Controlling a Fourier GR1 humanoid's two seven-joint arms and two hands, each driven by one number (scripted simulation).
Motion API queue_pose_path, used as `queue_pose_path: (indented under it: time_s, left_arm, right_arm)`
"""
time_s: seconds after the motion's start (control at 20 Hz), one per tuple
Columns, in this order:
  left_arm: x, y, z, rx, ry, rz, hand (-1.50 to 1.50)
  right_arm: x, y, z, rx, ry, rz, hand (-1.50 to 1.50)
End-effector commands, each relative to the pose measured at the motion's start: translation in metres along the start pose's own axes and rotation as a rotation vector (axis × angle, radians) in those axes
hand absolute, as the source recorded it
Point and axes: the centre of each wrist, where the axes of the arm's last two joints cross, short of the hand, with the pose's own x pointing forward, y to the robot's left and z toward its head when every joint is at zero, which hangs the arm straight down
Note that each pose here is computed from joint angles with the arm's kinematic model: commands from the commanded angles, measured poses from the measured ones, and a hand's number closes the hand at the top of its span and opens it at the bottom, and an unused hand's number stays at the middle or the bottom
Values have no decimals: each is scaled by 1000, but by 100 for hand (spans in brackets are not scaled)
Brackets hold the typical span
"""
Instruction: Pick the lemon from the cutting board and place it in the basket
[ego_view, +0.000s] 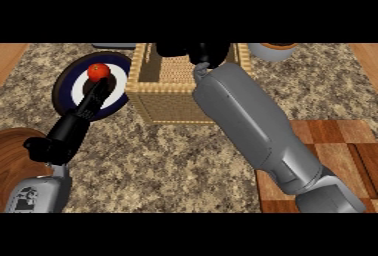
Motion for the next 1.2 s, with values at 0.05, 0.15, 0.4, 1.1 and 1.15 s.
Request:
queue_pose_path:
  time_s: [0.05,0.15,0.4,1.1,1.15]
  left_arm:
    - [4,4,3,12,9,-1,0]
    - [-8,5,0,13,4,-4,0]
    - [11,14,8,1,0,0,0]
    - [0,7,7,12,13,-11,0]
    - [9,10,6,35,6,6,0]
  right_arm:
    - [-35,-2,-9,-152,62,-120,150]
    - [-28,-8,-20,-131,49,-131,-150]
    - [-29,-6,-26,-89,-24,-81,-150]
    - [-21,-70,-64,-136,113,-422,-150]
    - [-34,-75,-64,-117,142,-446,-150]
